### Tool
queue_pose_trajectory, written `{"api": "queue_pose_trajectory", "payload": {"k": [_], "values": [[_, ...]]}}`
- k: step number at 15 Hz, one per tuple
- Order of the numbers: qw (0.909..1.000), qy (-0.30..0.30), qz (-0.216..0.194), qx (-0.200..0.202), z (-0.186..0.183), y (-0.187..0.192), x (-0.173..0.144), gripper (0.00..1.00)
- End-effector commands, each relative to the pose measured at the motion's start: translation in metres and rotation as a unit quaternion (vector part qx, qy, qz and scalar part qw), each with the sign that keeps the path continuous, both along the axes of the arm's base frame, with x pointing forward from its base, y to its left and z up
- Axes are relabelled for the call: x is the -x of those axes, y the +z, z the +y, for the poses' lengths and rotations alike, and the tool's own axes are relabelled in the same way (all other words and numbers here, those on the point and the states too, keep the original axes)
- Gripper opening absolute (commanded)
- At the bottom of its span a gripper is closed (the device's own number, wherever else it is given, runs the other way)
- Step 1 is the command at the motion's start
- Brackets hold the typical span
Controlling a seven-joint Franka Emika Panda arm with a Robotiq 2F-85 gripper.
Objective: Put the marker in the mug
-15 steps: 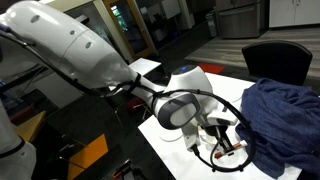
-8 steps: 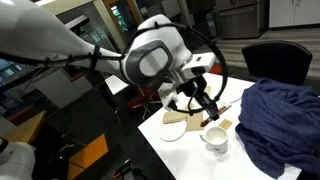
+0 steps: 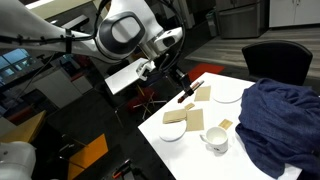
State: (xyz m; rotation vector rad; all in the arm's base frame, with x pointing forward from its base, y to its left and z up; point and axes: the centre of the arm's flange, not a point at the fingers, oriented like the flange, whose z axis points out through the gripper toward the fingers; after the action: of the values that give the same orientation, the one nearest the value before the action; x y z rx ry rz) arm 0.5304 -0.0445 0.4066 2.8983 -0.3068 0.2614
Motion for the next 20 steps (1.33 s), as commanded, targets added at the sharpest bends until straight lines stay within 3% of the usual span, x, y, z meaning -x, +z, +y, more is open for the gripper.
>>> {"api": "queue_pose_trajectory", "payload": {"k": [1,5,6,7,12,13,17,20], "values": [[0.9998,0.012,0.014,-0.008,0.017,0.001,-0.011,0.05],[0.9992,0.029,0.016,-0.022,0.044,-0.011,-0.022,0.05],[0.9996,0.021,0.01,-0.015,0.037,-0.012,-0.01,0.05],[0.9995,0.024,0.012,-0.016,0.041,-0.015,-0.011,0.19],[0.9996,0.021,0.014,-0.016,0.038,-0.016,-0.011,0.19],[0.9999,0.01,0.011,-0.008,0.039,-0.018,-0.011,0.05],[0.9951,-0.069,-0.036,0.061,0.058,-0.023,-0.005,0.05],[0.9832,-0.121,-0.073,0.115,0.068,-0.025,-0.004,0.05]]}}
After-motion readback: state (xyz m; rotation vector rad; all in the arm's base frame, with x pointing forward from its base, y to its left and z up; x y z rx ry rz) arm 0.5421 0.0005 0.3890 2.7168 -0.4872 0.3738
